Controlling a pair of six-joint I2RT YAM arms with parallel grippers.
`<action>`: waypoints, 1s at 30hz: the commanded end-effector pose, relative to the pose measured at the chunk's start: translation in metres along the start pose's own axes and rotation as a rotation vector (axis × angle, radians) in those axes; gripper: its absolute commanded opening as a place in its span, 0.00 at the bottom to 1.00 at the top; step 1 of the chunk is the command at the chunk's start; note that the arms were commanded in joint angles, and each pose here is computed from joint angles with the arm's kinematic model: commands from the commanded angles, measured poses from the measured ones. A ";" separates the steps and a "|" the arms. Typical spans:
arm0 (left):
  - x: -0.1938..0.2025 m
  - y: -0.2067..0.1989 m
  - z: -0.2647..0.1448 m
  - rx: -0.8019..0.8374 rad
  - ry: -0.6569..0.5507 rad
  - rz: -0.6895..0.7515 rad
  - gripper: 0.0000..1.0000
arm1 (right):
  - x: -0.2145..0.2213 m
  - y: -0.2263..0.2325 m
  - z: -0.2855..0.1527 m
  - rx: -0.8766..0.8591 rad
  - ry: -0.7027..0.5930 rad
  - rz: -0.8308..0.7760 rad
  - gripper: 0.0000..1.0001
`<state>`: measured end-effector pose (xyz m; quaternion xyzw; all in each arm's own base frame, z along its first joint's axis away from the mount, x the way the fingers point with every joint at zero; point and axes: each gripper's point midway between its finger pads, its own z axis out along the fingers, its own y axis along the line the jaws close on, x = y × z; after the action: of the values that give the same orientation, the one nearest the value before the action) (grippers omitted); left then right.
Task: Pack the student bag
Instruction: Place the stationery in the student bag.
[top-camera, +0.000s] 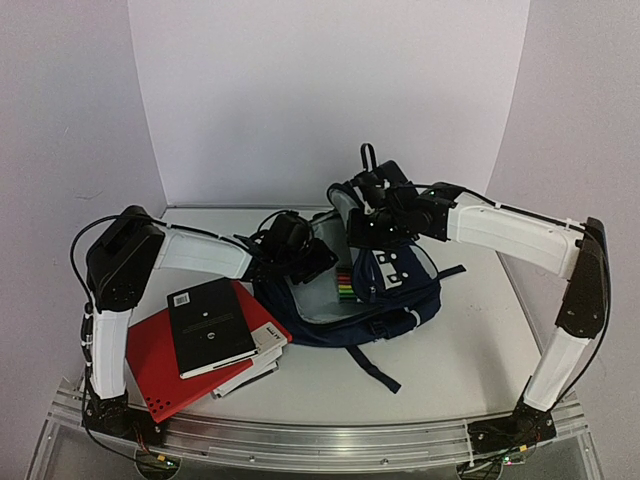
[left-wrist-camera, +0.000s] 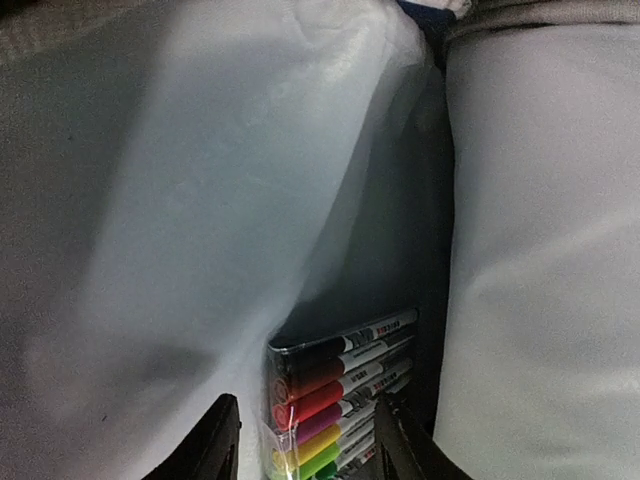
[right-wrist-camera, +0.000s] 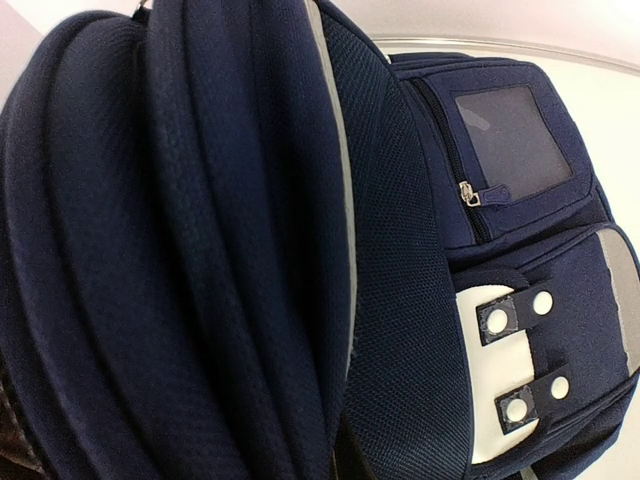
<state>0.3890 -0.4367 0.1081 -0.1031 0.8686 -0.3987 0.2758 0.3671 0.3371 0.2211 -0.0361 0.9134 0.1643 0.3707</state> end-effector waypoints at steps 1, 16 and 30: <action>-0.010 -0.024 -0.030 0.033 -0.008 0.071 0.49 | -0.074 0.037 -0.040 -0.139 -0.262 0.084 0.00; 0.048 -0.015 0.003 0.103 0.219 -0.009 0.37 | -0.075 0.038 -0.038 -0.132 -0.264 0.071 0.00; 0.078 -0.053 0.042 0.261 0.314 0.087 0.26 | -0.075 0.037 -0.036 -0.125 -0.267 0.063 0.00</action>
<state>0.3428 -0.4960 0.0626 -0.0146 0.8796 -0.4507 0.1516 0.3682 0.3386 0.2194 -0.0395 0.9127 0.1605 0.3738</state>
